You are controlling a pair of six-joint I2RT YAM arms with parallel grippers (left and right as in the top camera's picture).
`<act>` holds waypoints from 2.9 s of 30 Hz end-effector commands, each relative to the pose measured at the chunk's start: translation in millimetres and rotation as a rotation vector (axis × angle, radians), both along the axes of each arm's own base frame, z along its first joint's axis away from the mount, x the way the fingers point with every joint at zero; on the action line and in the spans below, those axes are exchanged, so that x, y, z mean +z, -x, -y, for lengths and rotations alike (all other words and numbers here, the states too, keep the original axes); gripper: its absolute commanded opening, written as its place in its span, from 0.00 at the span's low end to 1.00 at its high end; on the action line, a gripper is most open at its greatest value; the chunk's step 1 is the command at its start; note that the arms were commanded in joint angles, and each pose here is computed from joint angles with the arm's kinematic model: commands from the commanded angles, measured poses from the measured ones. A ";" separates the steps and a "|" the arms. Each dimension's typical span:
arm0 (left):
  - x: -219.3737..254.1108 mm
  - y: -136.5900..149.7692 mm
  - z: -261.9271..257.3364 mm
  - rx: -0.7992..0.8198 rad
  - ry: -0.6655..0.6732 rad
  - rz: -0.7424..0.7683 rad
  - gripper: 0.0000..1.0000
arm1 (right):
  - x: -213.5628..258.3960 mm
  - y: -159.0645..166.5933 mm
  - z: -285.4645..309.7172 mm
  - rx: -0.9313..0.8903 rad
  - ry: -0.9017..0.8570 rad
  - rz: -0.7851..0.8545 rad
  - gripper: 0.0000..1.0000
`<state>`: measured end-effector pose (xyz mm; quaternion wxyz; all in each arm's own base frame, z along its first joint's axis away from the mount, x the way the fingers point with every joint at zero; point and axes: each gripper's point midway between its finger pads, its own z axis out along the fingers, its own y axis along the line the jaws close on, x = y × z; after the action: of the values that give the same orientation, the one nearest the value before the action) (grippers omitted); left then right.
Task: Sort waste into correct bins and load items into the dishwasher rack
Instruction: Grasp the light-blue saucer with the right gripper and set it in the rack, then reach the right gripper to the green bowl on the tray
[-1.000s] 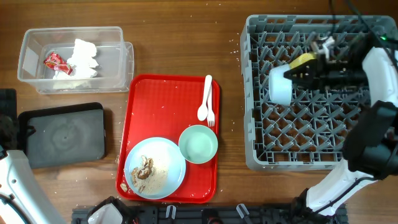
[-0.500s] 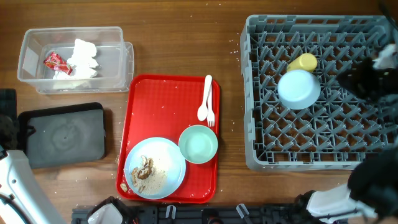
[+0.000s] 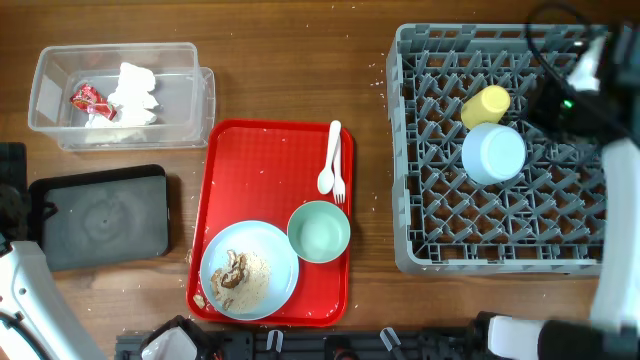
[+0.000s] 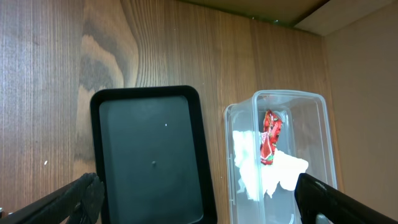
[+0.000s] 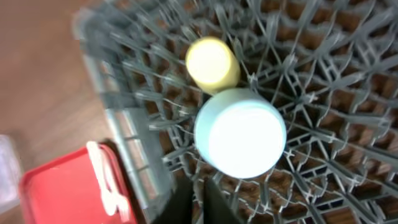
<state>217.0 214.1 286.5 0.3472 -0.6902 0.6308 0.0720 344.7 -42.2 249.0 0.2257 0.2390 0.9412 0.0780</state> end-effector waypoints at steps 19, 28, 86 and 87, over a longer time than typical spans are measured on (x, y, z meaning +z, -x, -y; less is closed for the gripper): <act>1.0 0.8 -0.6 0.010 -0.001 0.007 1.00 | -146.9 -11.5 2.5 -0.074 0.036 -0.384 0.04; 1.0 0.8 -0.6 0.010 -0.001 0.007 1.00 | -150.0 -30.8 -21.2 0.005 0.046 -0.321 0.07; 1.0 0.8 -0.6 0.010 -0.001 0.007 1.00 | -52.9 54.3 -281.1 0.874 -0.093 -0.127 0.65; 1.0 0.8 -0.6 0.010 -0.001 0.007 1.00 | -76.9 64.3 -305.0 0.932 -0.058 -0.181 0.66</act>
<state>217.0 214.1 286.5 0.3472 -0.6902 0.6308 0.0720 303.4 218.8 216.6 0.1397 -0.1359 0.9620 0.1910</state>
